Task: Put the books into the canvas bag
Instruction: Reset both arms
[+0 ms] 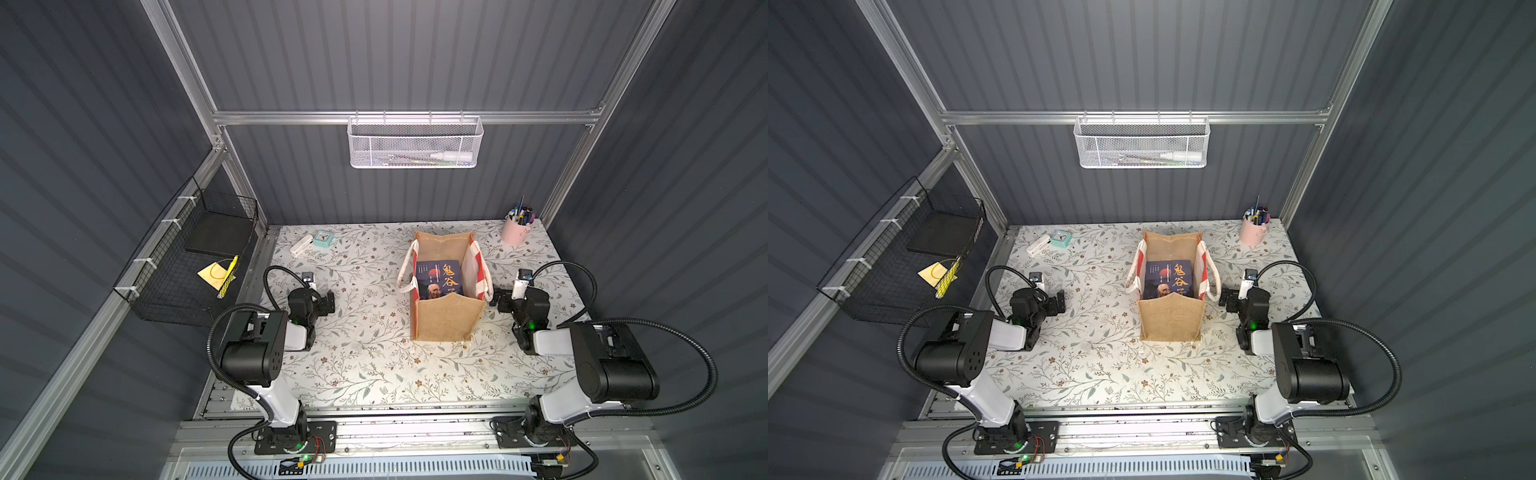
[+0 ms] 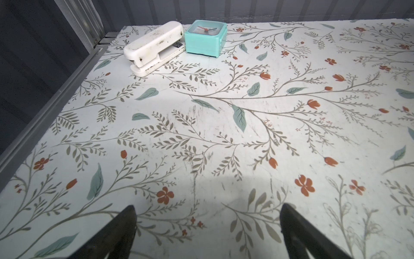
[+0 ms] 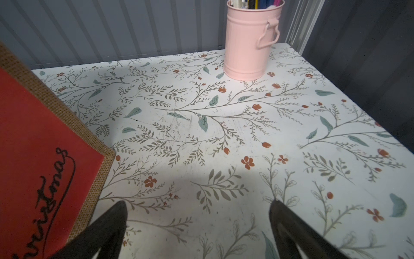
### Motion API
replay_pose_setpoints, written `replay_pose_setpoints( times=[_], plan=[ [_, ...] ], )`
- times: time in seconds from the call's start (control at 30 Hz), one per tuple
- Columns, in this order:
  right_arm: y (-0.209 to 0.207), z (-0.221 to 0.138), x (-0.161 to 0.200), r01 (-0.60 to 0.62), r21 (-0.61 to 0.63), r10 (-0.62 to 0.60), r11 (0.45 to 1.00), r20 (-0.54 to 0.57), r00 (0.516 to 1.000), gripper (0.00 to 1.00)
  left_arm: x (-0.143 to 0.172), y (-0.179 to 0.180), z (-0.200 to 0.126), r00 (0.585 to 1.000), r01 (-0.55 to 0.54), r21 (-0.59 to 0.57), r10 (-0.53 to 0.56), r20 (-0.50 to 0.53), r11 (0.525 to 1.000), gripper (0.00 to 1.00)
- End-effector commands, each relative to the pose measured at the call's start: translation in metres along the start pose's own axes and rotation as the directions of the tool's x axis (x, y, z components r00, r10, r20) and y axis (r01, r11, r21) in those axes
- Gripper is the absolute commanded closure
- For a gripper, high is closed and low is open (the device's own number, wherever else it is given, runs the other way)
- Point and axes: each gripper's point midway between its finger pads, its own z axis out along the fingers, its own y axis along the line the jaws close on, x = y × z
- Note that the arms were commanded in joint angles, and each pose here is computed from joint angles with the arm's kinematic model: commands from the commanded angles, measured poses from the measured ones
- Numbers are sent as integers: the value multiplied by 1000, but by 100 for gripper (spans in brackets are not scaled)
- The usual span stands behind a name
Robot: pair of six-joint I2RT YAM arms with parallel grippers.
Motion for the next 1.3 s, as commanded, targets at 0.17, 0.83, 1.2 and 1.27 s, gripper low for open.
replay_pose_setpoints(
  times=[0.17, 0.83, 1.2, 1.27],
  plan=[
    [-1, 0, -10, 12, 9, -12, 1000, 29, 999, 1, -9, 1, 0, 1000, -14, 2, 14, 25, 1000, 1],
    [1, 0, -10, 18, 2, -18, 1000, 28, 999, 1, -9, 2, 0, 1000, -13, 0, 13, 26, 1000, 1],
    [0, 0, -10, 17, 4, -17, 1000, 27, 999, 1, -9, 2, 0, 1000, -13, -1, 13, 26, 1000, 0],
    [1, 0, -10, 17, 3, -17, 1000, 28, 999, 1, -9, 2, 0, 1000, -14, 0, 14, 26, 1000, 0]
  ],
)
